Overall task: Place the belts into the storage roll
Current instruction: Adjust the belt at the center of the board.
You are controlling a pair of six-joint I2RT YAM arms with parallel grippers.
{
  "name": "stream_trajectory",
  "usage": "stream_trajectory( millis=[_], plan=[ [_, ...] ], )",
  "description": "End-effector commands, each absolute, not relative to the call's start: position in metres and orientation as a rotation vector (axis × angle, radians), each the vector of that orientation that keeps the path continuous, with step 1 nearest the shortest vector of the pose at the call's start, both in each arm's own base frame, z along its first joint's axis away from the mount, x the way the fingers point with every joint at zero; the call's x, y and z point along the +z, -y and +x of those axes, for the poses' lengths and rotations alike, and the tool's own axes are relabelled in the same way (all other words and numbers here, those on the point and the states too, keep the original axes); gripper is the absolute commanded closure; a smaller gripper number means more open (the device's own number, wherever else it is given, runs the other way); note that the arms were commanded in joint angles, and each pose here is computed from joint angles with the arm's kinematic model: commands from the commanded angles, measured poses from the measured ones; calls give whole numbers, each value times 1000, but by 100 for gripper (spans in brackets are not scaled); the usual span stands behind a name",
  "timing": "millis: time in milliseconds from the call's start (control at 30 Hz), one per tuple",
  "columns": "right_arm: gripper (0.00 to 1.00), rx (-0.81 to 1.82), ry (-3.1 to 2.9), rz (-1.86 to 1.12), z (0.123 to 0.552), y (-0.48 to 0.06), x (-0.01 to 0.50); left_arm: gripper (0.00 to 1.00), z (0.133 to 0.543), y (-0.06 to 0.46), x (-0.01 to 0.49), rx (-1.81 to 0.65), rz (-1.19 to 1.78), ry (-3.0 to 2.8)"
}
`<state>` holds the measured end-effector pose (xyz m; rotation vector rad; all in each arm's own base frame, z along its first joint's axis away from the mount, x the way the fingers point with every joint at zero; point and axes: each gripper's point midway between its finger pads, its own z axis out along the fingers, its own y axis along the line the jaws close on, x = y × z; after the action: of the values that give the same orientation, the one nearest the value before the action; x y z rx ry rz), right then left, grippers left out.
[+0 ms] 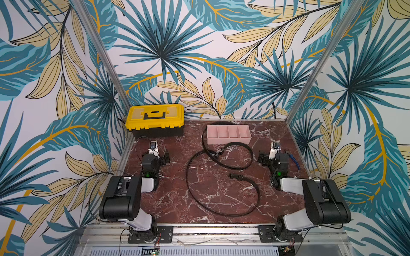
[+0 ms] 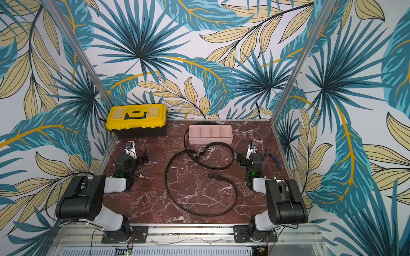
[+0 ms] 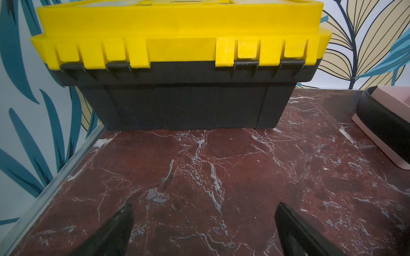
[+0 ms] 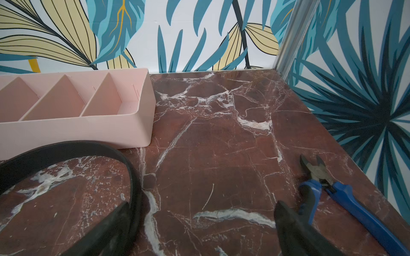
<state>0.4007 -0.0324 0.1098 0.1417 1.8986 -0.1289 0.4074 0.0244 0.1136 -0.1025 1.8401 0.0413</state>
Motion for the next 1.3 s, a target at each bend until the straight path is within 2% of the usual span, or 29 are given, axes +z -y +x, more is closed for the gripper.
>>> stream_trajectory(
  millis=[0, 800, 967, 1067, 1167, 1233, 1267],
  plan=[
    [1, -117, -1901, 155, 396, 33, 109, 1, 404, -23, 116, 36, -106, -1838],
    [1, -101, -1898, 141, 397, 32, 110, 0, 407, -20, 124, 9, -83, -1835],
    [1, -114, -1841, 129, 384, 30, 140, 0, 403, -15, 156, 30, -85, -1845],
    [0, -91, -1873, 157, 380, 30, 177, 0, 392, -17, 170, -70, -248, -1929],
    [0, -6, -1937, 301, 375, 30, 228, 1, 375, -16, 170, -253, -474, -2059],
    [0, 13, -2004, 527, 363, 42, 248, 1, 371, 11, 173, -479, -381, -2121],
    [0, 39, -2029, 521, 363, 38, 261, 0, 370, 24, 174, -563, -341, -2143]
  ],
)
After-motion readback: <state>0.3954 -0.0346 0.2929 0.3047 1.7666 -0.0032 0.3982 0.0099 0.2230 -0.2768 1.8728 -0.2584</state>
